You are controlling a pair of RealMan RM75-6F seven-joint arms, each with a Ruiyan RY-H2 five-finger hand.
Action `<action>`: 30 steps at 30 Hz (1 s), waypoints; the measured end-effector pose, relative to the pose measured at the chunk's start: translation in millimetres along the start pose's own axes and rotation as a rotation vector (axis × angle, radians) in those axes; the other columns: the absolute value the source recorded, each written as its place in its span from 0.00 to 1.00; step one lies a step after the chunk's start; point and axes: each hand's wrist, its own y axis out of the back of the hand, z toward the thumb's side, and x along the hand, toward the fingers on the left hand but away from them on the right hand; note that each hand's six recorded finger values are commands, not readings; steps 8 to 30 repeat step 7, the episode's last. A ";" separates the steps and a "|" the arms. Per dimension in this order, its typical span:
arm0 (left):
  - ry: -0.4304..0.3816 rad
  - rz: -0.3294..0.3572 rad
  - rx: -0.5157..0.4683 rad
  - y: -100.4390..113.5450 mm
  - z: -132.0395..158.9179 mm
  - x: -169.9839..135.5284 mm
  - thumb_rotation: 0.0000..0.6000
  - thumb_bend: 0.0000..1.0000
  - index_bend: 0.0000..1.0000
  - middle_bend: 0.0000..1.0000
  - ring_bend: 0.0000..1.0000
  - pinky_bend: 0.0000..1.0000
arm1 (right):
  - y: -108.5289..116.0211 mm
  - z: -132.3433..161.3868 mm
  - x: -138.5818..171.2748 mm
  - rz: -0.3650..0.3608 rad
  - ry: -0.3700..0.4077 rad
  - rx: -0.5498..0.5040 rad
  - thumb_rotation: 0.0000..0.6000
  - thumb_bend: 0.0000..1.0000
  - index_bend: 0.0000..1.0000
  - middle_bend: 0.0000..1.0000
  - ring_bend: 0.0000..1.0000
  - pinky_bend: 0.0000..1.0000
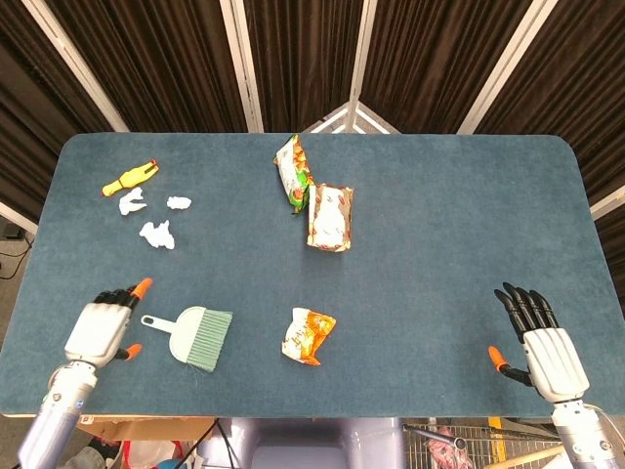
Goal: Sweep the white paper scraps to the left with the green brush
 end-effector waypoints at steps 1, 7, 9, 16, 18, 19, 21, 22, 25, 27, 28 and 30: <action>0.008 0.000 -0.003 0.7 -3.0 -2.4 1.00 0.04 0.00 0.06 0.08 0.12 | 0.0 0.1 0.0 0.000 0.001 0.001 1.00 0.34 0.00 0.00 0.00 0.00; 0.057 0.056 -0.047 12.6 -26.0 -22.9 1.00 0.04 0.00 0.00 0.02 0.07 | -0.3 -1.0 0.1 0.000 0.000 0.020 1.00 0.34 0.00 0.00 0.00 0.00; 0.057 0.056 -0.047 12.6 -26.0 -22.9 1.00 0.04 0.00 0.00 0.02 0.07 | -0.3 -1.0 0.1 0.000 0.000 0.020 1.00 0.34 0.00 0.00 0.00 0.00; 0.057 0.056 -0.047 12.6 -26.0 -22.9 1.00 0.04 0.00 0.00 0.02 0.07 | -0.3 -1.0 0.1 0.000 0.000 0.020 1.00 0.34 0.00 0.00 0.00 0.00; 0.057 0.056 -0.047 12.6 -26.0 -22.9 1.00 0.04 0.00 0.00 0.02 0.07 | -0.3 -1.0 0.1 0.000 0.000 0.020 1.00 0.34 0.00 0.00 0.00 0.00; 0.057 0.056 -0.047 12.6 -26.0 -22.9 1.00 0.04 0.00 0.00 0.02 0.07 | -0.3 -1.0 0.1 0.000 0.000 0.020 1.00 0.34 0.00 0.00 0.00 0.00; 0.057 0.056 -0.047 12.6 -26.0 -22.9 1.00 0.04 0.00 0.00 0.02 0.07 | -0.3 -1.0 0.1 0.000 0.000 0.020 1.00 0.34 0.00 0.00 0.00 0.00; 0.057 0.056 -0.047 12.6 -26.0 -22.9 1.00 0.04 0.00 0.00 0.02 0.07 | -0.3 -1.0 0.1 0.000 0.000 0.020 1.00 0.34 0.00 0.00 0.00 0.00; 0.057 0.056 -0.047 12.6 -26.0 -22.9 1.00 0.04 0.00 0.00 0.02 0.07 | -0.3 -1.0 0.1 0.000 0.000 0.020 1.00 0.34 0.00 0.00 0.00 0.00; 0.057 0.056 -0.047 12.6 -26.0 -22.9 1.00 0.04 0.00 0.00 0.02 0.07 | -0.3 -1.0 0.1 0.000 0.000 0.020 1.00 0.34 0.00 0.00 0.00 0.00; 0.057 0.056 -0.047 12.6 -26.0 -22.9 1.00 0.04 0.00 0.00 0.02 0.07 | -0.3 -1.0 0.1 0.000 0.000 0.020 1.00 0.34 0.00 0.00 0.00 0.00; 0.057 0.056 -0.047 12.6 -26.0 -22.9 1.00 0.04 0.00 0.00 0.02 0.07 | -0.3 -1.0 0.1 0.000 0.000 0.020 1.00 0.34 0.00 0.00 0.00 0.00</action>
